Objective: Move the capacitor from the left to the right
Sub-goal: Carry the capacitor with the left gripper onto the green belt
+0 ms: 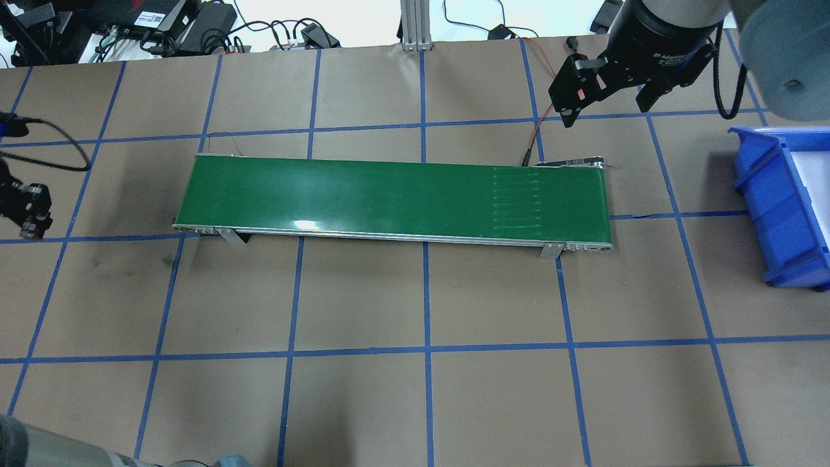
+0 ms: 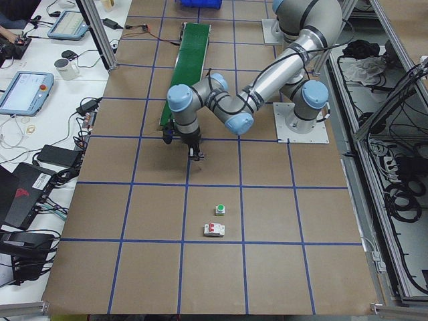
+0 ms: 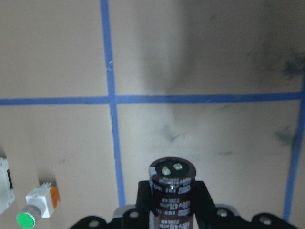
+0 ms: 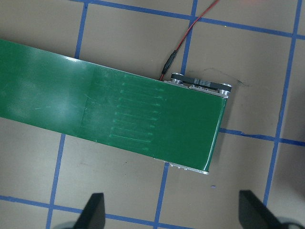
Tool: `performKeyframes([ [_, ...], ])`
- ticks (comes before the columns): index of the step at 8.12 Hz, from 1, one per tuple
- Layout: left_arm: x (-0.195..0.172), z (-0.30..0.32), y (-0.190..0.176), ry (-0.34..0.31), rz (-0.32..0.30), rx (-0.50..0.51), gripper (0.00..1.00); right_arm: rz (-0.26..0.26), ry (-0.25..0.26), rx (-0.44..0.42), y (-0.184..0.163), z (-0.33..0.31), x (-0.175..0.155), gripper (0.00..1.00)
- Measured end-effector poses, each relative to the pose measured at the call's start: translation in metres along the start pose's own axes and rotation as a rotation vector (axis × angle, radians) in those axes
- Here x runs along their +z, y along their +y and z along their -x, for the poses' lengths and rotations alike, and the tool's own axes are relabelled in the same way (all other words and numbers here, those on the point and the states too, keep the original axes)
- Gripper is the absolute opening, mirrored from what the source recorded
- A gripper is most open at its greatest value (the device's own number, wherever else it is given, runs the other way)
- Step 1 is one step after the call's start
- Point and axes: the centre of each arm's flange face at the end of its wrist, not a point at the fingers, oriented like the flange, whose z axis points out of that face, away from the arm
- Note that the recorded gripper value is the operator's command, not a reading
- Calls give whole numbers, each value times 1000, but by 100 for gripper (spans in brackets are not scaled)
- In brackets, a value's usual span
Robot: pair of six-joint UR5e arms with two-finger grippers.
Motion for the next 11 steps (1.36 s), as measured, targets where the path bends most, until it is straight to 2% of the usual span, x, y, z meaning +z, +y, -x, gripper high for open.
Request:
performKeyframes([
  [2,-53,-85,-39,-24,-35,54,0,1,1,0,0,0,0,100],
  [4,-71,-161,-60,-26,-70,40,0,2,1,1,0,0,0,100],
  [6,-65,-205,-74,15,-85,-26,0,2,0,0,0,0,0,100],
  [9,-33,-232,-95,76,-58,-153,0,1,0,0,0,0,0,100],
  [11,-14,-238,-102,88,-29,-144,0,1,0,1,0,0,0,100],
])
